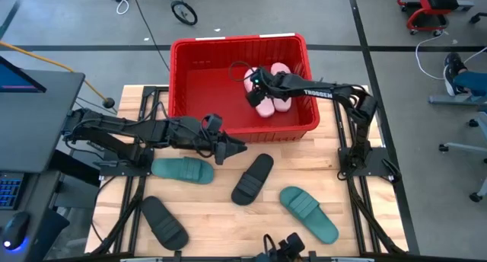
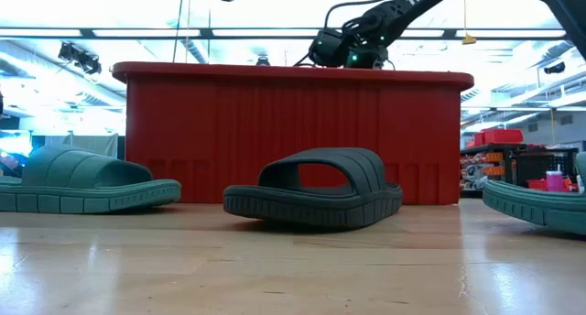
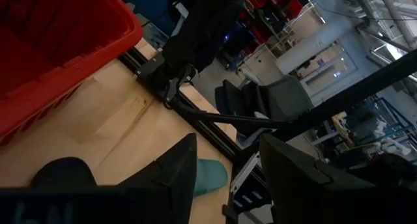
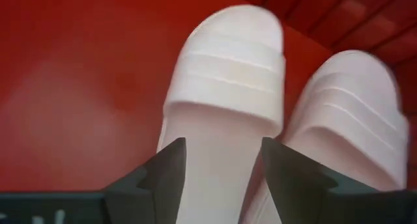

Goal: Pick and place slides into bin
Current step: Put the pink slide into the red container

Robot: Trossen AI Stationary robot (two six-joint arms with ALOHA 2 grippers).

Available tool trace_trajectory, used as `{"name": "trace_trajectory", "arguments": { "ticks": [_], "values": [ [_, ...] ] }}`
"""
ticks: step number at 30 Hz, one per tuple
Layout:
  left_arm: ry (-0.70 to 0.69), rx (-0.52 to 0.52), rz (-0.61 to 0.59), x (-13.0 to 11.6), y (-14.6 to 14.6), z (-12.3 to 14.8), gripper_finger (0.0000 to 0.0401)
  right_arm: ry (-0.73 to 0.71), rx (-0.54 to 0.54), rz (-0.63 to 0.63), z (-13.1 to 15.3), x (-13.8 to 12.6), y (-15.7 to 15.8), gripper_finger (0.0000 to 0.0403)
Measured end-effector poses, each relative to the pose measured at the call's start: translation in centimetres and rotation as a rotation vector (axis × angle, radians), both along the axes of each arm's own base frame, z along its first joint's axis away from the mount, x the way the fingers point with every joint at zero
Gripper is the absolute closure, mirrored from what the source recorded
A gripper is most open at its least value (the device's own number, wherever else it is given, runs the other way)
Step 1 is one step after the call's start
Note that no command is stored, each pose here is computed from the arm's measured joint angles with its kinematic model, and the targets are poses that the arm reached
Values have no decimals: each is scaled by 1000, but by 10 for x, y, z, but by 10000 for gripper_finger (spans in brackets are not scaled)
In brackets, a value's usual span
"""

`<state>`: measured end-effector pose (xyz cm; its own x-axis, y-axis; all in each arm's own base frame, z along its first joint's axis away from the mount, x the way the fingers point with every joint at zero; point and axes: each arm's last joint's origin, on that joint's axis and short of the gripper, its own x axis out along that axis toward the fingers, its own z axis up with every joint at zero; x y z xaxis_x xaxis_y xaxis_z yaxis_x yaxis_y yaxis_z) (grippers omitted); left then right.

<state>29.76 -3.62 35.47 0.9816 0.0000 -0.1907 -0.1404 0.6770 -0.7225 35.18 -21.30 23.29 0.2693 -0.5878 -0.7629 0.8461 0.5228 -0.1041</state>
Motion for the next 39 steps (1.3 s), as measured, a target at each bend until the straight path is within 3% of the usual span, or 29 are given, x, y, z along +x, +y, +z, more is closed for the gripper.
{"name": "trace_trajectory", "arguments": {
  "ticks": [6, 11, 14, 19, 22, 24, 31, 35, 39],
  "values": [
    [14, 1, -5, 0, -2, -1, 229, -37, -42, 26, 24, -5, 9, 211],
    [64, 15, 16, -1, 5, -6, 230, -113, -68, 84, 67, -20, 32, 238],
    [147, 34, 53, -2, 17, -14, 243, -187, -59, 174, 99, -32, 58, 276],
    [235, 164, 139, -5, 56, -20, 312, -330, -20, 305, 145, -58, 119, 380],
    [248, 251, 197, -9, 89, -19, 377, -410, -3, 383, 165, -70, 157, 389],
    [243, 283, 210, -10, 113, -20, 391, -462, 10, 405, 174, -76, 180, 386],
    [197, 188, 182, 8, 189, -54, 396, -476, -58, 391, 173, -75, 231, 394],
    [275, 135, 91, 41, 213, -90, 397, -432, -50, 371, 157, -59, 239, 399],
    [312, 180, 50, 76, 232, -101, 398, -356, -52, 349, 140, -45, 241, 397]
  ]
}}
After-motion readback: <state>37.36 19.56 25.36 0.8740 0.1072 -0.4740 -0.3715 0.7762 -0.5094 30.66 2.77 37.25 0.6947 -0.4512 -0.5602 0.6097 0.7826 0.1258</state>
